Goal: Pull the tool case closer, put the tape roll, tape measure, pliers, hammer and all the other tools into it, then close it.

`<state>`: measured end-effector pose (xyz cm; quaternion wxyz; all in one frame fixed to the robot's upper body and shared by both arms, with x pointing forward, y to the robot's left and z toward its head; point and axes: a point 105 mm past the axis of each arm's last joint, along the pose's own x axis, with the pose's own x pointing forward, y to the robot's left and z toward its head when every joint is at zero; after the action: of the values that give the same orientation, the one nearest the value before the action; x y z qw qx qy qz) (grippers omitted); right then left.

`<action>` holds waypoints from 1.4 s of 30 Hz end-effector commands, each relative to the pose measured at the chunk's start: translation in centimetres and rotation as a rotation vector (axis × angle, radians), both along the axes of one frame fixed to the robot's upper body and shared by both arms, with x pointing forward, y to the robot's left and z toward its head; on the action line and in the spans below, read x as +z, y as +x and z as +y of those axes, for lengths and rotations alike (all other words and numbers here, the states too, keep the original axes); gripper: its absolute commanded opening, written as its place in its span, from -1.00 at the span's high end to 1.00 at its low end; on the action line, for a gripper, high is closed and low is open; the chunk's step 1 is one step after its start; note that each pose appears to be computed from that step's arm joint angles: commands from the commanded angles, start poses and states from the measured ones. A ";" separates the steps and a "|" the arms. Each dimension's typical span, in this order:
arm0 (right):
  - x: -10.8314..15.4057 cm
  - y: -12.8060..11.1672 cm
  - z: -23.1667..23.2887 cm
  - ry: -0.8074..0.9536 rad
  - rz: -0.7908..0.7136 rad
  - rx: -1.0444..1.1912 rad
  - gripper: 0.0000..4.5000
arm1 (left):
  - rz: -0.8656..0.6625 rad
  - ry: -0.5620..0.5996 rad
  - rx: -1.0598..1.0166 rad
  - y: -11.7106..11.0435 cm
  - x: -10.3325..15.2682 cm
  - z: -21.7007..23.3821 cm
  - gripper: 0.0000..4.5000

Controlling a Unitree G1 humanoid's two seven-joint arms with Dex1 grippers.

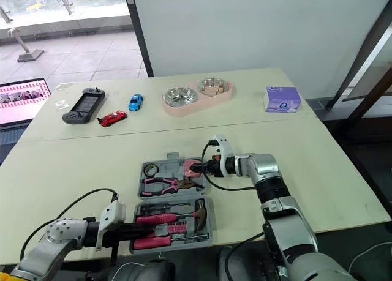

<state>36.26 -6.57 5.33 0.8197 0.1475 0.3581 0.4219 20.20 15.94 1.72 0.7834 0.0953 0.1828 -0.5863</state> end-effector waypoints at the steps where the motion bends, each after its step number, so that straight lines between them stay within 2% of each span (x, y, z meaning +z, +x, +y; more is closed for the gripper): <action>1: 0.3 -0.1 1.4 0.080 0.043 0.025 -0.99 | -0.022 0.003 -0.016 0.2 0.7 0.1 1.00; 4: 0.5 -0.1 1.7 0.128 0.066 0.022 -0.99 | -0.025 0.010 -0.008 0.5 0.7 0.3 1.00; 10: 2.6 -0.3 1.3 0.257 0.074 0.058 -0.99 | -0.018 0.021 -0.011 0.5 0.0 0.7 1.00; 18: 4.3 -0.7 0.8 0.304 0.054 0.112 -0.99 | -0.038 0.020 0.001 0.7 -0.6 1.4 1.00; 35: 5.2 -0.2 0.4 0.323 0.026 0.124 -0.99 | -0.082 -0.065 0.115 1.4 1.3 3.6 1.00; 42: 5.3 -0.3 0.6 0.318 0.019 0.146 -0.99 | -0.045 -0.188 0.177 0.8 3.8 4.5 1.00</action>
<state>35.65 -6.69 8.62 0.7558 0.2572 0.3344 0.5008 20.91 19.59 3.78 0.8334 0.0281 0.1370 -0.5346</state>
